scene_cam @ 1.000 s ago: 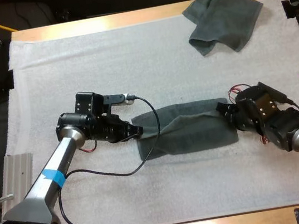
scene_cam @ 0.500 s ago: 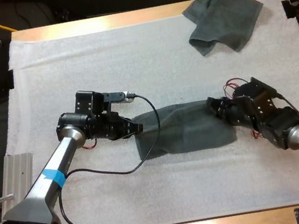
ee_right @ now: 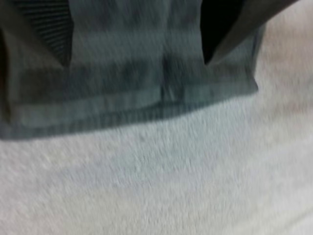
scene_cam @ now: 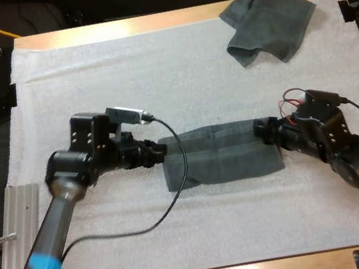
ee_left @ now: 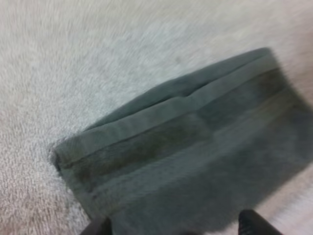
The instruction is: Pick towel from pile, fold and stack
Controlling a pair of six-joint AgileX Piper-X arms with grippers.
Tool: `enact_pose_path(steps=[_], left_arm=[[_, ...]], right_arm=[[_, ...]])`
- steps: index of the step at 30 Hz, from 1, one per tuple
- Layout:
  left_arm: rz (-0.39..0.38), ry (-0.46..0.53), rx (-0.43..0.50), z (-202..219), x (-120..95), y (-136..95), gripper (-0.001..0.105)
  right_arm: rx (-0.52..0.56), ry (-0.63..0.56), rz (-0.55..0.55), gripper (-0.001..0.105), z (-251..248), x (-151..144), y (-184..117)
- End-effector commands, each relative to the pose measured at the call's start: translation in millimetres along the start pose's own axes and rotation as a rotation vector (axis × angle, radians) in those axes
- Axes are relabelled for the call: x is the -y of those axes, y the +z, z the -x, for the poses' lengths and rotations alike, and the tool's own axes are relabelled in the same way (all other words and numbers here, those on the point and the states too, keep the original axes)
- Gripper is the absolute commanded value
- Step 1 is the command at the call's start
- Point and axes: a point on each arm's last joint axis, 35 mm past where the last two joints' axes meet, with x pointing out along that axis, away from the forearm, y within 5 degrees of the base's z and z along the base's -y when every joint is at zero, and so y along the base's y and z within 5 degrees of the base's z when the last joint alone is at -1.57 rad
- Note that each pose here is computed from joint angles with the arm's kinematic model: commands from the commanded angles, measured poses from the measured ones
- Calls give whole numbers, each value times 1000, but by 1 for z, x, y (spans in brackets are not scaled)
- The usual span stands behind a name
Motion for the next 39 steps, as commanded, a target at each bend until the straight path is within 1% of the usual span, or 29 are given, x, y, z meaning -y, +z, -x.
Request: enact_pose_path(steps=[1,3,6,7,8,10,11,13,15,18,20,24,28,31,36,39], left_arm=[[-12,-9,14,11,6,-3,52],[-27,-20,41,31,16,-11,52],[-22,-55,86,60,30,-25,54],[-15,-68,96,68,34,-30,58],[-10,-86,112,79,39,-36,64],[-7,-107,139,94,46,-47,70],[0,-115,152,103,50,-54,71],[22,-120,160,113,54,-64,70],[44,-127,174,125,58,-76,70],[57,-137,197,139,62,-93,70],[66,-147,219,147,65,-102,70],[69,-156,238,153,67,-109,70],[83,-158,239,153,67,-109,70],[83,-158,239,153,67,-109,70],[91,-159,238,153,67,-109,70],[91,-179,229,153,68,-110,70]], right_arm=[[-22,-3,21,55,6,2,-2],[-44,-10,61,55,20,2,-6],[-77,-21,96,56,39,4,-12],[-90,-24,108,57,45,4,-13],[-115,-33,124,60,53,4,-16],[-143,-45,159,66,62,4,-18],[-161,-50,189,69,69,4,-18],[-185,-58,222,70,79,4,-18],[-206,-70,234,70,88,3,-17],[-221,-100,256,70,95,3,-15],[-207,-133,262,70,96,3,-14],[-216,-172,268,70,89,5,-13],[-267,-196,246,70,72,11,-10],[-295,-203,221,70,56,22,-5],[-339,-194,153,70,34,52,3],[-375,-142,88,70,18,73,4]])
